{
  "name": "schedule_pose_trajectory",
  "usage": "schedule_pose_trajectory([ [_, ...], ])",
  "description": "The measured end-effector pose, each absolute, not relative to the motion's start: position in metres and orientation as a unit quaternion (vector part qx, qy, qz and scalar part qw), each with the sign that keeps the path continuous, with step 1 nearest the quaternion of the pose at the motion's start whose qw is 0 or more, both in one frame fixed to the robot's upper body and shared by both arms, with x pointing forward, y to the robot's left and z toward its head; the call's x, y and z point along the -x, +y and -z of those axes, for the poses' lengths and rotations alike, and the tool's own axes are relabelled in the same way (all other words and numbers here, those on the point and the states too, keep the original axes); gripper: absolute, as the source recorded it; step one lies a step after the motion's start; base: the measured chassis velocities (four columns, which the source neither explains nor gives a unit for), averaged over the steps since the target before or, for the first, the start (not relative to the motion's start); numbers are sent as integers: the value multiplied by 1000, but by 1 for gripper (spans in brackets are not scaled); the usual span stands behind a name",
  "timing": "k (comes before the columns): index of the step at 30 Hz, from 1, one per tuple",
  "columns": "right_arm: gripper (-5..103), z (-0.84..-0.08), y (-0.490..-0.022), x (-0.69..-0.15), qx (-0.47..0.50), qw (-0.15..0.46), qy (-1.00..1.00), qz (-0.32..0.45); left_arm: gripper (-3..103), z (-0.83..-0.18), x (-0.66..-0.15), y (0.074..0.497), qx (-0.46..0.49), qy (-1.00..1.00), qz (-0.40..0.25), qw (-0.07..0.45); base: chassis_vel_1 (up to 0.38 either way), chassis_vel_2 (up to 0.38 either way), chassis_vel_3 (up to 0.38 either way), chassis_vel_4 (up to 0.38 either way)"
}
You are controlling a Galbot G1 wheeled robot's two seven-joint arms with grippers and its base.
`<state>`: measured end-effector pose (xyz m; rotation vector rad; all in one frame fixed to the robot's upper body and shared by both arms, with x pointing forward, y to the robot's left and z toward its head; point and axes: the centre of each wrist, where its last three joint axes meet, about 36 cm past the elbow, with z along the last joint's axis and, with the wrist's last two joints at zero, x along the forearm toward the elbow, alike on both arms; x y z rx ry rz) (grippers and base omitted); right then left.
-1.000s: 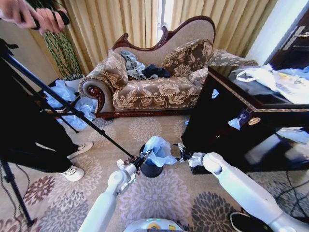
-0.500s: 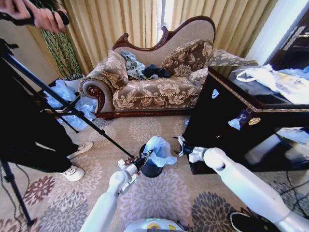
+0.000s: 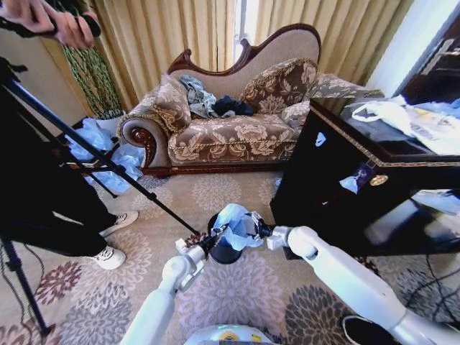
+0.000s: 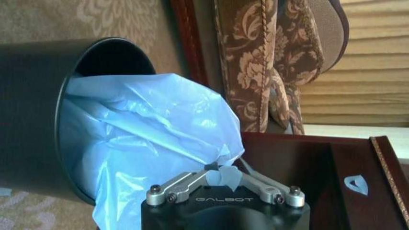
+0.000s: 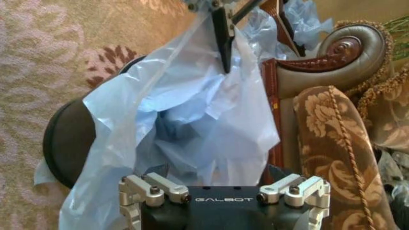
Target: Place a garbage bag over the trash bin.
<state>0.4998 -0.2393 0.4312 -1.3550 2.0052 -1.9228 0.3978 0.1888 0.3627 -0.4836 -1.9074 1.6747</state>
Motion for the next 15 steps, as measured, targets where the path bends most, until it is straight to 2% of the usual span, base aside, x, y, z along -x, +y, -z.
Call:
schedule_pose_trajectory([
  [15,100,-380,-204,-507,387,46,705,592,0,-363,-390,193,180,-709,-623,277,0,0,0,0],
])
